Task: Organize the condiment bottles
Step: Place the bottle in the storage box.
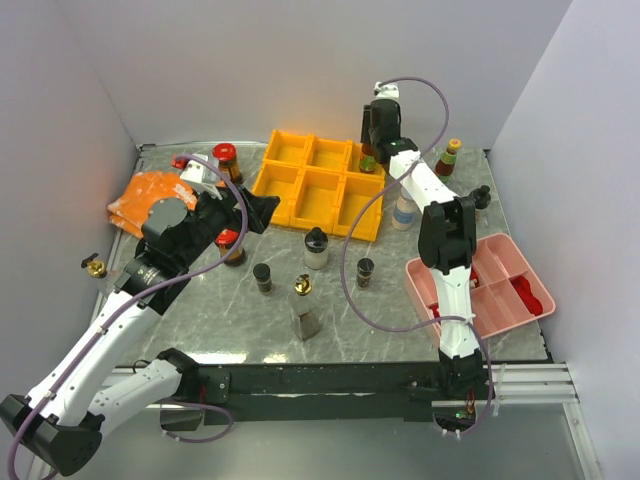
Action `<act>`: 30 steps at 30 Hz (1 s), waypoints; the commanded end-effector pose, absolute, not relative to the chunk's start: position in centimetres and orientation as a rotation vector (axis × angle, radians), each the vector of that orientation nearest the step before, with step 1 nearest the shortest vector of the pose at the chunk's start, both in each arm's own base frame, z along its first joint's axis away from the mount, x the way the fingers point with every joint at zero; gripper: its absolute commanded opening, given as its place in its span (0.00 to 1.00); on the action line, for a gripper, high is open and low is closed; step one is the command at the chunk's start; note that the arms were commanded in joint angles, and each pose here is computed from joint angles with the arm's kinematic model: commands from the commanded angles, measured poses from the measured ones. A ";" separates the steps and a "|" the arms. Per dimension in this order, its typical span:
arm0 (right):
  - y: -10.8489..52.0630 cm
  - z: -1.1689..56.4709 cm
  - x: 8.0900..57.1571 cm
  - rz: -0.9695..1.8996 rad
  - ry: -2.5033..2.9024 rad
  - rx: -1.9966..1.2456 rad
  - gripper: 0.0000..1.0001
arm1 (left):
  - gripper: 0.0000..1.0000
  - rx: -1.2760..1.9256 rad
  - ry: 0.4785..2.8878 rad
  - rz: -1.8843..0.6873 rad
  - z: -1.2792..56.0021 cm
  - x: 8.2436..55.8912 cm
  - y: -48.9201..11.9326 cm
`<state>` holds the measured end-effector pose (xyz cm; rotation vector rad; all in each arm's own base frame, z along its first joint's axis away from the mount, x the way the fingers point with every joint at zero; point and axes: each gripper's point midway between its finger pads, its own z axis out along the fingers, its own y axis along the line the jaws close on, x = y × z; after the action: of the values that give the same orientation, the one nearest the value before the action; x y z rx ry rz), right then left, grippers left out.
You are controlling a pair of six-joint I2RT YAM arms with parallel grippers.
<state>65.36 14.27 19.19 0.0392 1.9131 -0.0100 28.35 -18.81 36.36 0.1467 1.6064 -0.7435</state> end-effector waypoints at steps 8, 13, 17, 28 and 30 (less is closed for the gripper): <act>14.7 25.7 67.6 0.044 1.662 0.094 0.40 | 0.96 0.159 1.541 -0.764 38.7 27.8 -18.8; 14.7 25.1 67.8 0.035 1.665 0.079 0.46 | 0.97 0.151 1.540 -0.755 38.6 27.9 -18.6; 14.5 24.9 67.8 0.024 1.669 0.077 0.50 | 0.97 0.144 1.543 -0.744 38.5 28.0 -18.5; 14.2 30.3 65.1 0.059 1.630 0.074 0.83 | 0.96 0.136 1.541 -0.728 38.5 28.1 -18.2; 14.1 32.6 63.8 0.079 1.613 0.072 0.85 | 0.97 0.136 1.542 -0.722 38.5 28.2 -18.2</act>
<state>66.43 14.54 21.64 0.0420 1.7851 0.0137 28.44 -18.53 36.46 0.1365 1.6022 -0.7296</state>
